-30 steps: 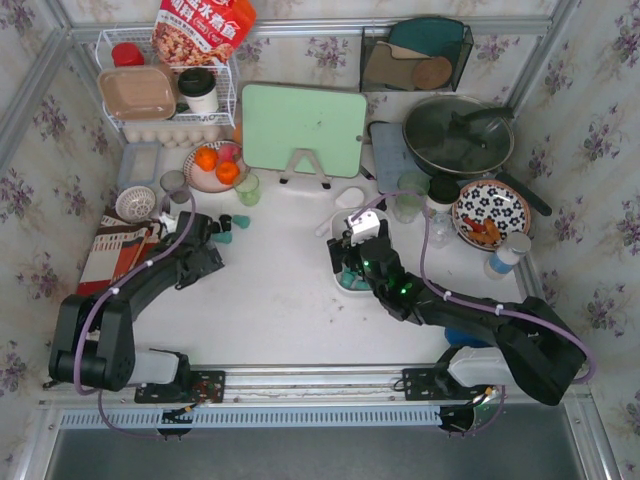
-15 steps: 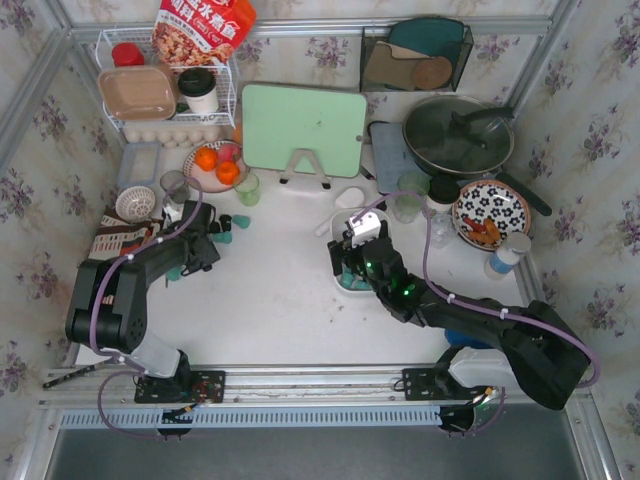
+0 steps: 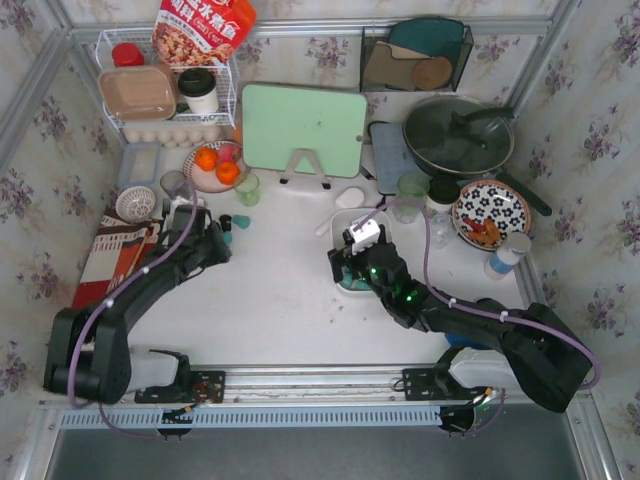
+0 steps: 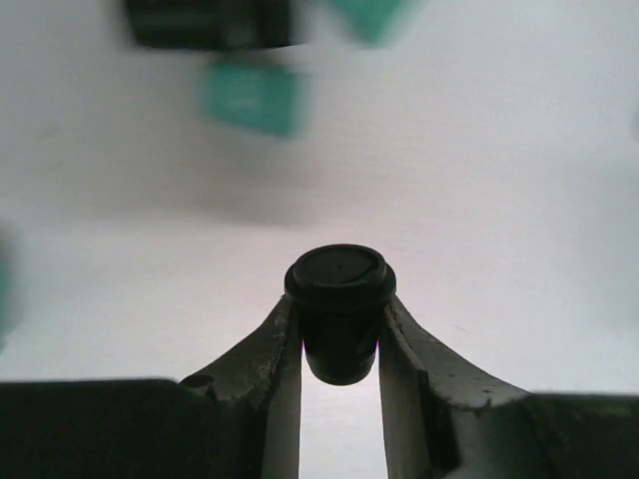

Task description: Mix the coffee capsules in the storage basket

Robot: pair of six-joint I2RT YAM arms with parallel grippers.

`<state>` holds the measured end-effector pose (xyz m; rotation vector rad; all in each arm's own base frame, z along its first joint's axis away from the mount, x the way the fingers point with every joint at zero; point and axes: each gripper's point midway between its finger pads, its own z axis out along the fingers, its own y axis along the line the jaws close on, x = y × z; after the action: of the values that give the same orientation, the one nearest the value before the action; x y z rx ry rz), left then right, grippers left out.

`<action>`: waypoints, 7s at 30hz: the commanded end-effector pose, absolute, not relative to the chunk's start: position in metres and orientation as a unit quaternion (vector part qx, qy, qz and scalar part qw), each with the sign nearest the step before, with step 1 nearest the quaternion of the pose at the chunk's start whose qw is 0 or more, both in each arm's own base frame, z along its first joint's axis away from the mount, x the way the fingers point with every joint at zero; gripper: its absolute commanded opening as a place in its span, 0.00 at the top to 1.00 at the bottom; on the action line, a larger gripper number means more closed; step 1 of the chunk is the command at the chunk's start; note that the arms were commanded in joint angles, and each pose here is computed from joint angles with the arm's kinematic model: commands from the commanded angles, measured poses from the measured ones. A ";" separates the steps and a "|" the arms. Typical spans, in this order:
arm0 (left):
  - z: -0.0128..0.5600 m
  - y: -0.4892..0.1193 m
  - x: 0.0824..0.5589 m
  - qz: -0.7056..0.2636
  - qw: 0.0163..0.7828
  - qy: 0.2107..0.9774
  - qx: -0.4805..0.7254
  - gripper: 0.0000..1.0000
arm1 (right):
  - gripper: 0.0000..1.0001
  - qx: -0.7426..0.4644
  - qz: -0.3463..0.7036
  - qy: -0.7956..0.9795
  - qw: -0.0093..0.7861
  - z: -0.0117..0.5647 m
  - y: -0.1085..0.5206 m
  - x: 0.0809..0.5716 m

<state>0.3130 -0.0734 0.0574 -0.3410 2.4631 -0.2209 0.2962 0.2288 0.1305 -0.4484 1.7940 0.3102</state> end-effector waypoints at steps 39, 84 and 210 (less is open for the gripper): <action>0.184 -0.310 0.209 -0.459 0.370 0.738 0.329 0.83 | 0.09 -0.400 0.167 0.329 0.839 0.238 0.289 0.192; 0.195 -0.298 0.212 -0.444 0.398 0.747 0.295 0.42 | 0.68 -0.379 0.157 0.365 0.836 0.231 0.288 0.203; 0.164 -0.252 0.309 -0.288 0.408 0.831 0.244 0.69 | 0.16 -0.389 0.305 0.430 0.755 0.202 0.263 0.203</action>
<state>0.3103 -0.1970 0.1284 0.3671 2.3634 -0.5612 0.2285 0.2541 0.1409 -0.7383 1.3564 0.7246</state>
